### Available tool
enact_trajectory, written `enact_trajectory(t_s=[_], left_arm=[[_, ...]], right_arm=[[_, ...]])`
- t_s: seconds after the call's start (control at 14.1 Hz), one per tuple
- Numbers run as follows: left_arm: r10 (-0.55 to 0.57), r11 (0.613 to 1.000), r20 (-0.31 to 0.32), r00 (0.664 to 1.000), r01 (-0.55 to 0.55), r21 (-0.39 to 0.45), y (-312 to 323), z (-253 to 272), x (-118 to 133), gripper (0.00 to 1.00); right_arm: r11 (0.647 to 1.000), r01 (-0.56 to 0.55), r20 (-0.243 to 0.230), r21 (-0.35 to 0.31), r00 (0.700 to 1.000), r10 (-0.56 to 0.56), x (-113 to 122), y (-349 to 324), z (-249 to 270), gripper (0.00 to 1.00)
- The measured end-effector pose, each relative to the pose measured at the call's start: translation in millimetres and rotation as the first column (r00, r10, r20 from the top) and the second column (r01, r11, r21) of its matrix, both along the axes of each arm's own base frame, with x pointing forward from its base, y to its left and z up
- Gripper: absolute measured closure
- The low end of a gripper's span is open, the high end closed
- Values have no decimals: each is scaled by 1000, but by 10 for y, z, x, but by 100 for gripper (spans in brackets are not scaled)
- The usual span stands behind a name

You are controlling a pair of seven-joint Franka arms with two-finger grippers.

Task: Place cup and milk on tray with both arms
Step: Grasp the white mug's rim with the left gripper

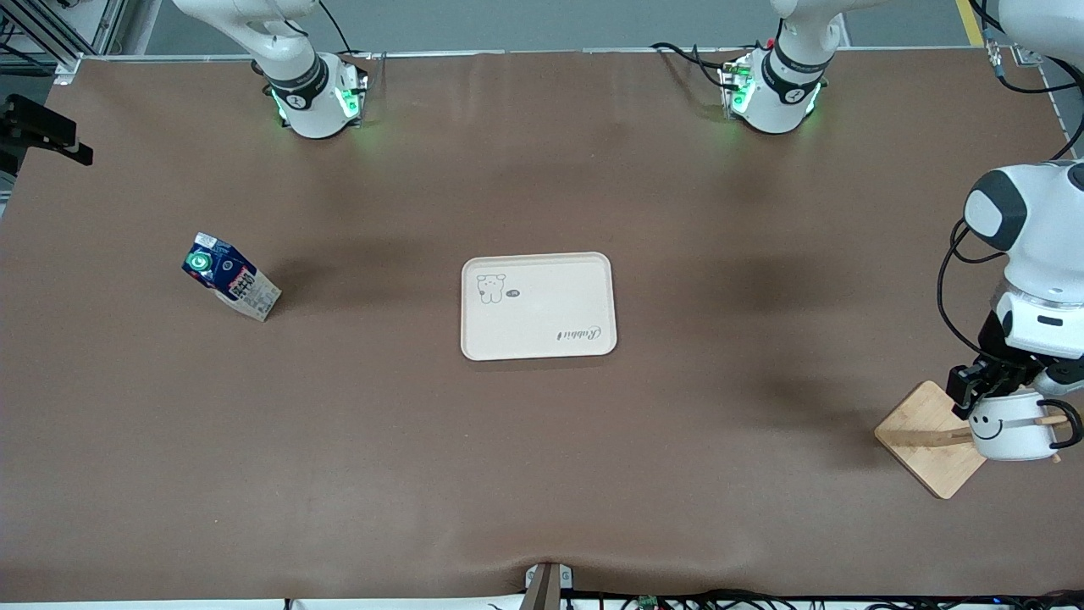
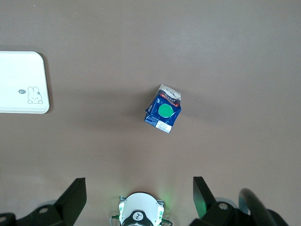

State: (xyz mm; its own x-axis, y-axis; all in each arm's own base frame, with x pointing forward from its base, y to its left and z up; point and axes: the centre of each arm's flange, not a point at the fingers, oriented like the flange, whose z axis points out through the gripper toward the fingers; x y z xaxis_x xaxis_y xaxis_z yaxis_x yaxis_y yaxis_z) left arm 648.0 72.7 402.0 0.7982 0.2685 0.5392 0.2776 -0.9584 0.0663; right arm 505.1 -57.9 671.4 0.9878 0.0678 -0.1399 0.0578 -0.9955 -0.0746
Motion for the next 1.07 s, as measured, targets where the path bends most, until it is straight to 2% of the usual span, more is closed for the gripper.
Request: enact_trajectory(t_s=[0.21,0.28,0.64,1.07], left_arm=[[-14,1000,4,1000,14,6,-50,4,43,88],[-23,1000,10,1000,23,14,-69,37,59,92],[-57,998,0,998,57,36,-200,107,101,92],[-115,991,-141,983,124,52,-834,596,221,92]], right_arm=[[1000,8,-6,0,1000,-8,14,-40,-29,0],[1000,8,-7,0,1000,-8,21,-40,-39,0],[1000,7,-14,0,1000,-7,50,-39,-80,0],[1000,6,-34,0,999,-6,120,-31,-186,0]])
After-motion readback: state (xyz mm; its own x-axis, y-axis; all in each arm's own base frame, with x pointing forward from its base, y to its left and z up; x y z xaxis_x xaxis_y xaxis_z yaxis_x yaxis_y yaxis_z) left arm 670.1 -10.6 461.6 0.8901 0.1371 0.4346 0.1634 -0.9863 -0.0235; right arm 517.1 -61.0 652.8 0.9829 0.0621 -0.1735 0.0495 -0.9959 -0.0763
